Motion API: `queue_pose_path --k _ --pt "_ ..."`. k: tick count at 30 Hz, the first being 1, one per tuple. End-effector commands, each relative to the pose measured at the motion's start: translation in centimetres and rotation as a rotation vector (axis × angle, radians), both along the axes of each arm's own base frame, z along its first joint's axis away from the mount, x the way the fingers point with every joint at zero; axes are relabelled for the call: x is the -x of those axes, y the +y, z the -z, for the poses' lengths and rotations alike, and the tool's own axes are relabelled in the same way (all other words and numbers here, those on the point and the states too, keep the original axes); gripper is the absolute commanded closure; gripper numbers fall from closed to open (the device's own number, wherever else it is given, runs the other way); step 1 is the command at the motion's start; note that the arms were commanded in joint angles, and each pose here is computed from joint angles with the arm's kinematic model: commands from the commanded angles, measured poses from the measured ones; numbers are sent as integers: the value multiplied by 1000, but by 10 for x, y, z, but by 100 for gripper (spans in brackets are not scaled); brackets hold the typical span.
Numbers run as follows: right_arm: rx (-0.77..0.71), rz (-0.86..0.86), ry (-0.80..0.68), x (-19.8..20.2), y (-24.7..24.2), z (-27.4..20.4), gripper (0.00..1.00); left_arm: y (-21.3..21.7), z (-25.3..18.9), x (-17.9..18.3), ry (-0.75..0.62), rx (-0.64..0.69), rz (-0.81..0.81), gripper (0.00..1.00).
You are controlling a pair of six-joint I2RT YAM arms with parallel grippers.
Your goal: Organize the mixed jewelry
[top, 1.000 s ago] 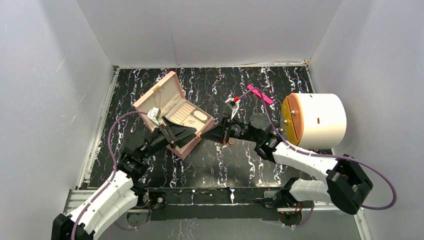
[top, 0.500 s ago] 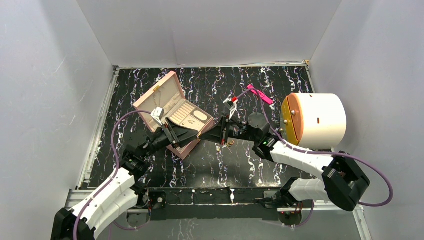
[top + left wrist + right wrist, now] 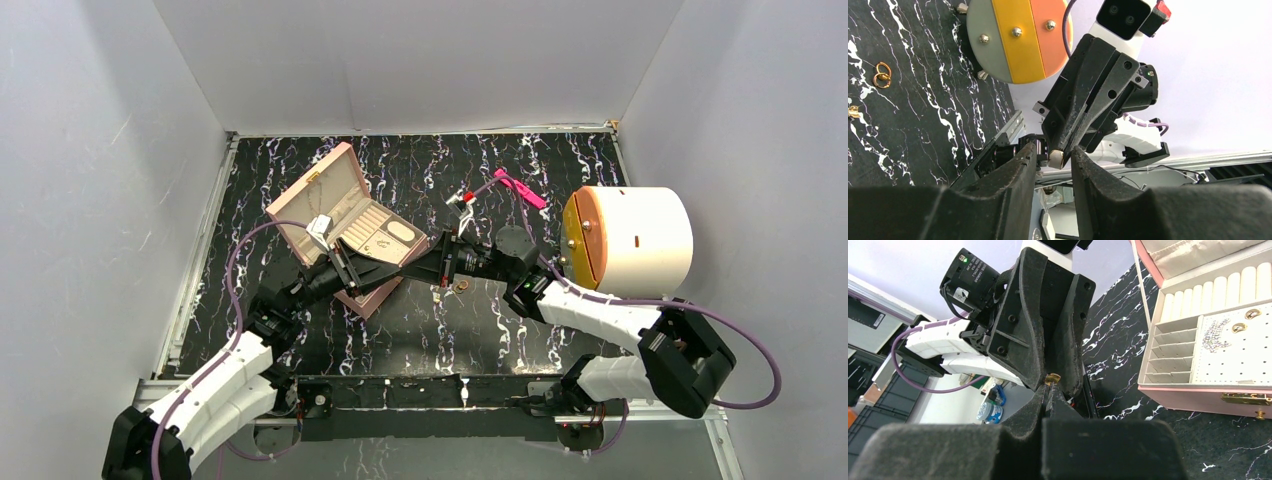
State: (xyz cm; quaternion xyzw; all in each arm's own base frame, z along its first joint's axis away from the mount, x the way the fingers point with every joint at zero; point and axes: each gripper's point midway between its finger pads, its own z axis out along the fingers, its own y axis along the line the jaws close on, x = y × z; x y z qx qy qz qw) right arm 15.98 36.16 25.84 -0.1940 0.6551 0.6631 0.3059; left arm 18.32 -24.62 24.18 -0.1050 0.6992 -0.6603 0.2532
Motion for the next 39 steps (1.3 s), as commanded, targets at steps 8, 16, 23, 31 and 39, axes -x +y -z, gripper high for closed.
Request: queue_pose_path --k 8,16,23,31,39 --pt "-79 8 -61 -2 3 -28 100 0 -17 4 -66 25 18 82" --pt "-76 15 -57 -3 2 -27 100 0 -18 2 -76 21 7 88" --pt "-82 3 -66 0 1 -30 88 5 -16 -3 -92 -12 -38 89" --pt "-86 38 -81 2 -8 -35 61 7 -14 -8 -107 -65 -66 88" --pt "-44 114 -83 1 -24 -30 54 14 -12 -15 -141 -260 -84 88"
